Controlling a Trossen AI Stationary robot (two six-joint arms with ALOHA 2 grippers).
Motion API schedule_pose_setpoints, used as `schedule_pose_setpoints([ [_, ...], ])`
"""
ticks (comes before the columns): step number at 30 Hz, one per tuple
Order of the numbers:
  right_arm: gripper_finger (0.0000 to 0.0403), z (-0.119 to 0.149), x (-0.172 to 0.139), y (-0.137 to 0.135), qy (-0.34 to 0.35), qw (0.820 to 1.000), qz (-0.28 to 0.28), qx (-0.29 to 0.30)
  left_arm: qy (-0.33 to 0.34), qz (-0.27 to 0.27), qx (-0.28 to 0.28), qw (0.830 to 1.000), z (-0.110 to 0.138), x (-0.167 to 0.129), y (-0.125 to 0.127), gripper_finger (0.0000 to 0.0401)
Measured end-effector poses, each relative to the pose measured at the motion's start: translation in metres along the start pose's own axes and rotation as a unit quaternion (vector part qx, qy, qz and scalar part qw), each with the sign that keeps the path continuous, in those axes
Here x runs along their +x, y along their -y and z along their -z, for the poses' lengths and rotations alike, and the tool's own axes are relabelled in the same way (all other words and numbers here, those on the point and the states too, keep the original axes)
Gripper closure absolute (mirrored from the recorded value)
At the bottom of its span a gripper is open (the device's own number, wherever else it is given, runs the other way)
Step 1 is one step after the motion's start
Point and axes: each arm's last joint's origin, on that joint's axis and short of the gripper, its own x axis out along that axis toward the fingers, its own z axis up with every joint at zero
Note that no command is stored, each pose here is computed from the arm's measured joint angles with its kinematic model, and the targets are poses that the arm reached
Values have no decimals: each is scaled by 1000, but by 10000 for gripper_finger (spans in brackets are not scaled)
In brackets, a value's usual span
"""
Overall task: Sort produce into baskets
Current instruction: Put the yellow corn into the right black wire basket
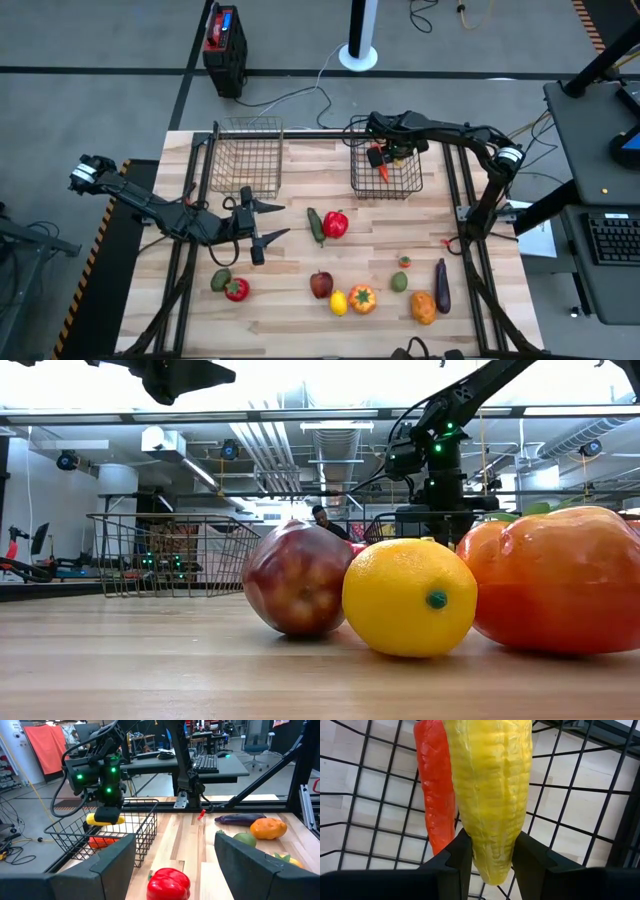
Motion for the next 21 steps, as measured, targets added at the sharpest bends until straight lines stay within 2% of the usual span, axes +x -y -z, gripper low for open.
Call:
schedule_pose_setpoints([
  [9,294,-1,0,-1,4,1000,-2,-10,-1,0,0,1000,0,0,0,148],
  [21,251,-1,0,-1,6,1000,-3,-11,-1,0,1,1000,0,0,0,148],
])
